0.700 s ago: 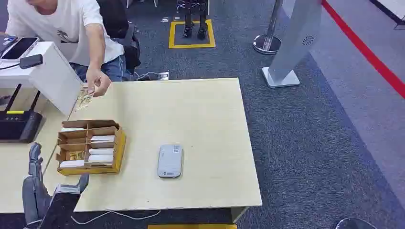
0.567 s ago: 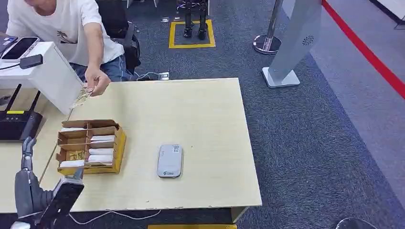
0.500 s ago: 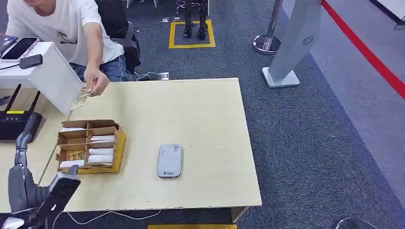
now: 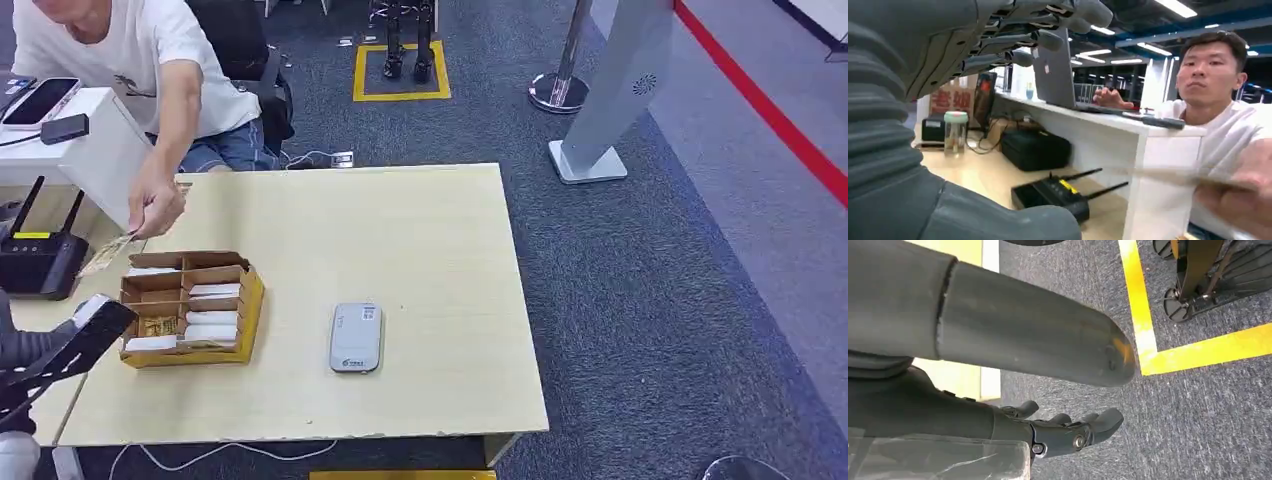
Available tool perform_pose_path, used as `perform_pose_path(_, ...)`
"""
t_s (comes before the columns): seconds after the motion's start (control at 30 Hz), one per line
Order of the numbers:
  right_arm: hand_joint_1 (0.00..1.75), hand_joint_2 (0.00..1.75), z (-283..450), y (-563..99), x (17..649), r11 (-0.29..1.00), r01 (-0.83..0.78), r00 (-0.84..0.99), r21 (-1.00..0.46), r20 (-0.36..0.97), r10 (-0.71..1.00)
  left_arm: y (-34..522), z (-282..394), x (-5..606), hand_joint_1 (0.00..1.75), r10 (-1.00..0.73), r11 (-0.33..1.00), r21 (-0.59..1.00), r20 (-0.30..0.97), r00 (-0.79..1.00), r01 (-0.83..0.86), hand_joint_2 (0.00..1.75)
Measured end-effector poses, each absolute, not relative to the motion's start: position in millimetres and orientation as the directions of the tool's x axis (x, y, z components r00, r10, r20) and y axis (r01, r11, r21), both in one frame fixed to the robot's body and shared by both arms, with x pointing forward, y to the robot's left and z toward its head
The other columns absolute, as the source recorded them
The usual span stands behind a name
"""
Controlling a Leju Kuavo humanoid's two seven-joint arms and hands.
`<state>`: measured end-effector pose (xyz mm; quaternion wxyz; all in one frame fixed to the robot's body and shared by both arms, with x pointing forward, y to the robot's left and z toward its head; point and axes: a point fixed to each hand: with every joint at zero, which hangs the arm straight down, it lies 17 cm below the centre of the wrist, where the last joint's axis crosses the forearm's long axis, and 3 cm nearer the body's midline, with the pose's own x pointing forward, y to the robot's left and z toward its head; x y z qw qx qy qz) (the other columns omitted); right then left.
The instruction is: Pass the card to the sensor for recognition and then transmit it.
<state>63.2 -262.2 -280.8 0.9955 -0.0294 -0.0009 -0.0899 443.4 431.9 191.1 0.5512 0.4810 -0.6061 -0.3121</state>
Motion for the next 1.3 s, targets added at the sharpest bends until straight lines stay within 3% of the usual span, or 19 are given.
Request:
perform_pose_path(0.7, 0.0, 0.0, -280, -262, 68, 0.988, 0.145, 0.989, -0.058, 0.01, -0.145, 470, 188, 486, 0.03, -0.956, 0.197, 0.966, 0.227, 0.184, -0.166, 1.75)
perform_pose_path(0.73, 0.0, 0.0, -280, -262, 68, 0.988, 0.145, 0.989, -0.058, 0.01, -0.145, 470, 188, 488, 1.5, -0.956, 0.196, 0.967, 0.226, 0.186, -0.165, 1.75)
perform_pose_path(0.77, 0.0, 0.0, -280, -262, 67, 0.988, 0.145, 0.989, -0.058, 0.009, -0.144, 471, 187, 489, 1.75, -0.956, 0.195, 0.967, 0.225, 0.188, -0.163, 1.75)
perform_pose_path(1.3, 0.0, 0.0, -280, -263, 67, 0.99, 0.125, 0.992, -0.071, 0.004, -0.125, 448, 191, 502, 1.75, -0.966, 0.187, 0.963, 0.216, 0.143, -0.193, 1.75)
